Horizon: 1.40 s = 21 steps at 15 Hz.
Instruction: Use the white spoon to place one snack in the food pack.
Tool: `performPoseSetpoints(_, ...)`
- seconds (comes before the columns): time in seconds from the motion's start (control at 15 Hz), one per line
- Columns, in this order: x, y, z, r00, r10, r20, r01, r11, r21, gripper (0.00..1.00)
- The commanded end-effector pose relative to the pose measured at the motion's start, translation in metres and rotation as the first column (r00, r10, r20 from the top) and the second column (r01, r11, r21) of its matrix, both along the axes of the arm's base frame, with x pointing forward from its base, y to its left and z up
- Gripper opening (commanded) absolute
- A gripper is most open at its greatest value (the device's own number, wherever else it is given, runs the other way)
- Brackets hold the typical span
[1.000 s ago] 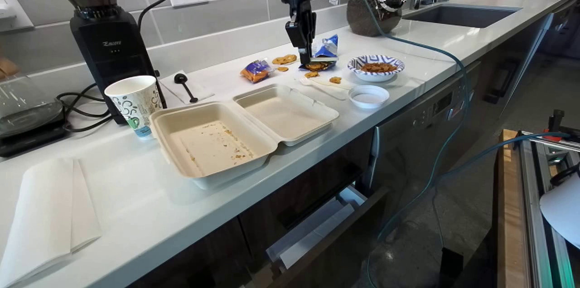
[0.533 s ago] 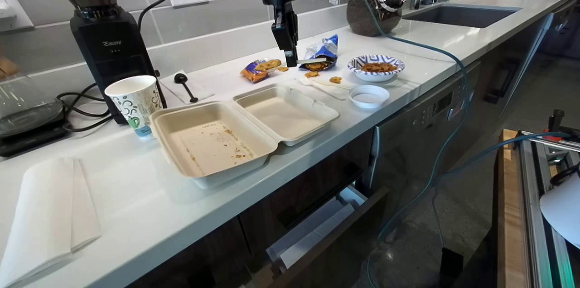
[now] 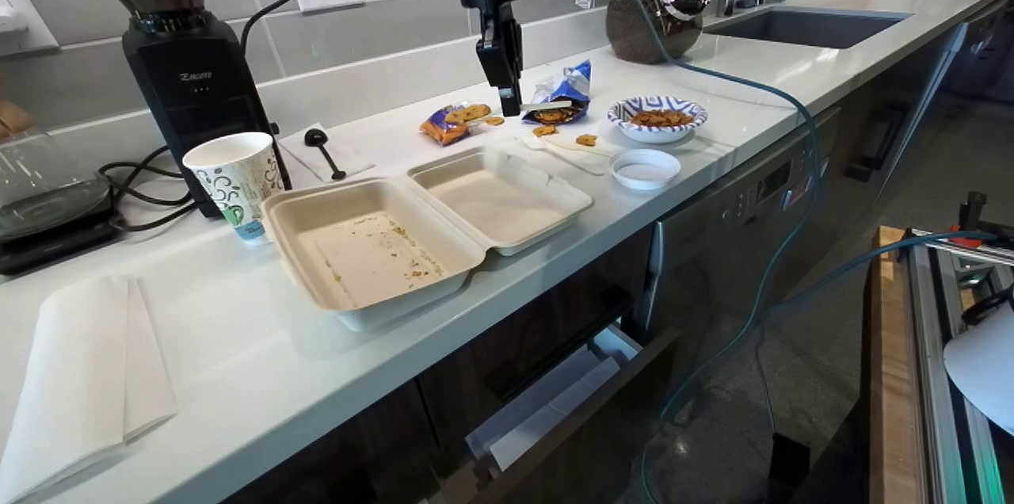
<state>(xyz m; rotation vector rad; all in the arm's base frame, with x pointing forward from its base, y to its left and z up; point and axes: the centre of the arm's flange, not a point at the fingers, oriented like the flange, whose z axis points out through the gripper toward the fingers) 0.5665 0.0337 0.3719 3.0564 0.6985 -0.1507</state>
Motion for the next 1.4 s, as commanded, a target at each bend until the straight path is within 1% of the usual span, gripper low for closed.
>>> performPoseSetpoints(0.0, 0.0, 0.0, 0.0, 1.0, 0.0, 0.0, 0.0, 1.0, 0.0, 0.04)
performPoseSetpoints(0.33, 0.003, 0.02, 0.0, 0.999, 0.053, -0.007, -0.053, 0.999, -0.006, 0.04)
performPoseSetpoints(0.53, 0.002, 0.038, 0.0, 0.995, 0.102, -0.017, -0.102, 0.995, 0.001, 0.04)
performPoseSetpoints(0.87, 0.005, 0.072, -0.003, 0.987, 0.157, -0.047, -0.158, 0.987, -0.015, 0.04)
performPoseSetpoints(1.13, 0.013, 0.092, -0.007, 0.969, 0.232, -0.087, -0.235, 0.972, -0.025, 0.04)
performPoseSetpoints(1.33, 0.023, 0.104, -0.007, 0.948, 0.297, -0.111, -0.302, 0.953, -0.032, 0.04)
